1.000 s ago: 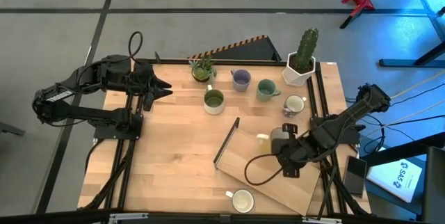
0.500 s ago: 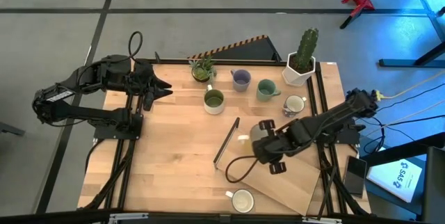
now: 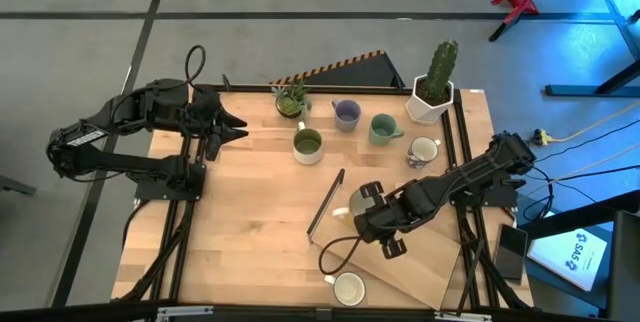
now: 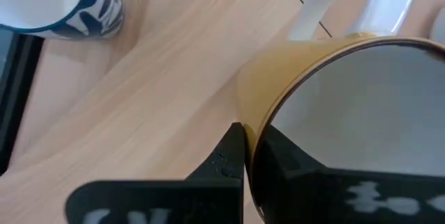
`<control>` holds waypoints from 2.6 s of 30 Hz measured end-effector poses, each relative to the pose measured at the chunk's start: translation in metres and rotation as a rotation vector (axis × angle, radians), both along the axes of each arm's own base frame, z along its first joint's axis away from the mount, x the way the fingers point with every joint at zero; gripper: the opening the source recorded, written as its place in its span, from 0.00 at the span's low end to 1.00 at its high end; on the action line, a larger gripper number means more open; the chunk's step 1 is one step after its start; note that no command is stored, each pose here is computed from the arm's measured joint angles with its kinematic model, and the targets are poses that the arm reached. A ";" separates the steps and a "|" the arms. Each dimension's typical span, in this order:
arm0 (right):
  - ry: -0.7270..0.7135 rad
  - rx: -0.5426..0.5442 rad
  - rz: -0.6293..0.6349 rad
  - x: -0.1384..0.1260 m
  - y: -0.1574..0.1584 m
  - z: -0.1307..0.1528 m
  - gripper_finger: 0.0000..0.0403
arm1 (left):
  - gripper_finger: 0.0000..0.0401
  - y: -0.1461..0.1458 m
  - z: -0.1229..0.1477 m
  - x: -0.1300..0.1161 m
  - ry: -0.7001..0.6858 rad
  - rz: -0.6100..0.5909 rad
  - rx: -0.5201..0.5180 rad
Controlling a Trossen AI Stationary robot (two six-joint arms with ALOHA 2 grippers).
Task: Place coffee mugs
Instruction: Put the yellow mug on the shelf
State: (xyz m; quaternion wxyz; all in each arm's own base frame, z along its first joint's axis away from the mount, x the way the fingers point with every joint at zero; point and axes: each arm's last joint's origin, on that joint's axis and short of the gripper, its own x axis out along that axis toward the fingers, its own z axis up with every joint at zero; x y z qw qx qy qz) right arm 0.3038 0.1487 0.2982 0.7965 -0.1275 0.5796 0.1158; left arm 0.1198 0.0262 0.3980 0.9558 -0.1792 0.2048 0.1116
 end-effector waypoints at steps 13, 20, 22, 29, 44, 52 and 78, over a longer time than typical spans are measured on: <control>0.003 0.000 -0.022 0.011 0.000 -0.011 0.00 | 0.34 0.001 0.000 0.000 0.005 0.030 0.015; 0.063 -0.049 -0.088 0.015 -0.015 -0.018 0.00 | 0.34 0.001 0.000 0.000 0.009 0.022 0.035; 0.065 -0.056 -0.107 0.018 -0.020 -0.019 0.00 | 0.34 0.001 0.000 0.000 0.009 0.029 0.040; 0.094 -0.026 -0.126 0.026 -0.028 -0.026 0.00 | 0.34 0.002 0.000 0.000 0.013 0.049 0.051; 0.034 -0.004 -0.101 0.034 -0.025 -0.022 0.00 | 0.34 0.002 0.000 0.000 0.012 0.050 0.051; 0.045 -0.019 -0.113 0.035 -0.025 -0.026 0.05 | 0.34 0.002 0.000 0.000 0.012 0.050 0.051; -0.009 -0.029 -0.091 0.039 -0.024 -0.023 0.22 | 0.34 0.002 0.000 0.000 0.017 0.031 0.074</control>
